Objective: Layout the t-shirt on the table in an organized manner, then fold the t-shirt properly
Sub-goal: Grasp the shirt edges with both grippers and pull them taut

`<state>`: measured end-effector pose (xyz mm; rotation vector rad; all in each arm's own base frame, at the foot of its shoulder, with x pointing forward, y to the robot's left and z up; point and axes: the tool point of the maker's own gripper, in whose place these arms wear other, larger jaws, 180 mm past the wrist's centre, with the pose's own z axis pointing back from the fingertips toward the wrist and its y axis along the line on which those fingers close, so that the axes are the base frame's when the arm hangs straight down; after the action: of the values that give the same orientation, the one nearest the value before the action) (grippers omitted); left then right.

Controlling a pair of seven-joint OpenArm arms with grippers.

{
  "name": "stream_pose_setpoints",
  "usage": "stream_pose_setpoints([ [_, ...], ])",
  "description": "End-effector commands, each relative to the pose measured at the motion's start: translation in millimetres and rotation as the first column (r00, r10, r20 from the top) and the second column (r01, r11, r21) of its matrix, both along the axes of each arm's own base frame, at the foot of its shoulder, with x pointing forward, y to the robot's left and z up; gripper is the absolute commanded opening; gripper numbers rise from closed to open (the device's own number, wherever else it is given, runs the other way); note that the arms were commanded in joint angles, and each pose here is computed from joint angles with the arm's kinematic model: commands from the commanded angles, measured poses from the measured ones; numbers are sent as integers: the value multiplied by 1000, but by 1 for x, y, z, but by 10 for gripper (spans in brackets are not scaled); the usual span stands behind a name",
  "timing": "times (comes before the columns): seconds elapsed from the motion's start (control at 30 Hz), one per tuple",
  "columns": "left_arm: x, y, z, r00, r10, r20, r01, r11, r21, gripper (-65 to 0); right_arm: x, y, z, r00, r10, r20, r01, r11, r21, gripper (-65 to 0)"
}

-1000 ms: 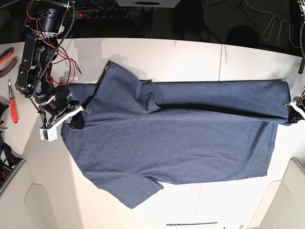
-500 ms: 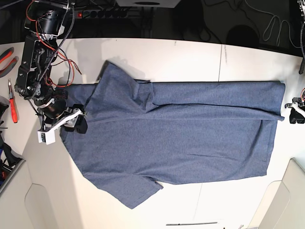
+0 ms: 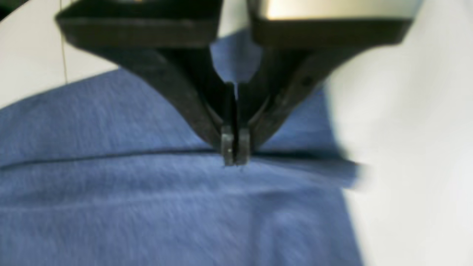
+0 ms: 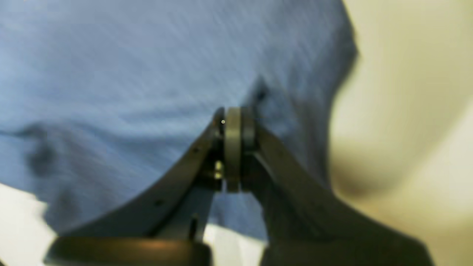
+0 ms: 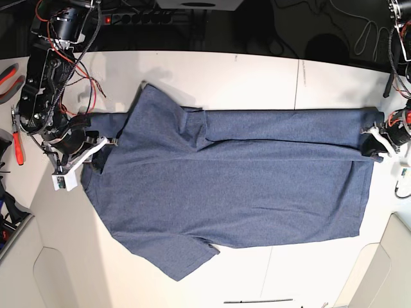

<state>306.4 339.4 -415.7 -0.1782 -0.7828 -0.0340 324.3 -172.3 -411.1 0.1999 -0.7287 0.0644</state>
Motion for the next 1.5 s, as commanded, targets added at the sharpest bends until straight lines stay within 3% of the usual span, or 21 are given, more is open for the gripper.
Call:
stream_pose_setpoints([
  [0.0,11,5,15,999,-5,49,4,1000,13,-650,10,-7,12,998,-21,54,22,1000,-21,-650],
  [0.1,10,-4,7,999,-13,47,12,1000,16,-650,3,-17,3,999,-37,37,41,995,-92,-650],
  [0.23,11,7,1,999,32,42,-36,996,86,-650,-3,-16,-14,1000,-18,-11,16,990,-142,-650],
  [0.4,-1,17,-14,999,46,-18,-43,991,130,-650,-20,-10,-46,993,29,-117,-46,988,-146,-650],
  [0.83,-76,17,-69,975,82,-205,-72,996,54,-650,-80,-22,-90,942,21,-334,-61,992,-110,-650],
  [1.13,-115,7,-65,970,9,-244,17,994,104,-650,-143,-43,-96,910,18,-414,-75,989,-123,-650],
  [1.47,-139,0,-64,955,-28,-295,65,991,114,-650,-182,-36,-71,916,58,-396,-131,979,-159,-650],
])
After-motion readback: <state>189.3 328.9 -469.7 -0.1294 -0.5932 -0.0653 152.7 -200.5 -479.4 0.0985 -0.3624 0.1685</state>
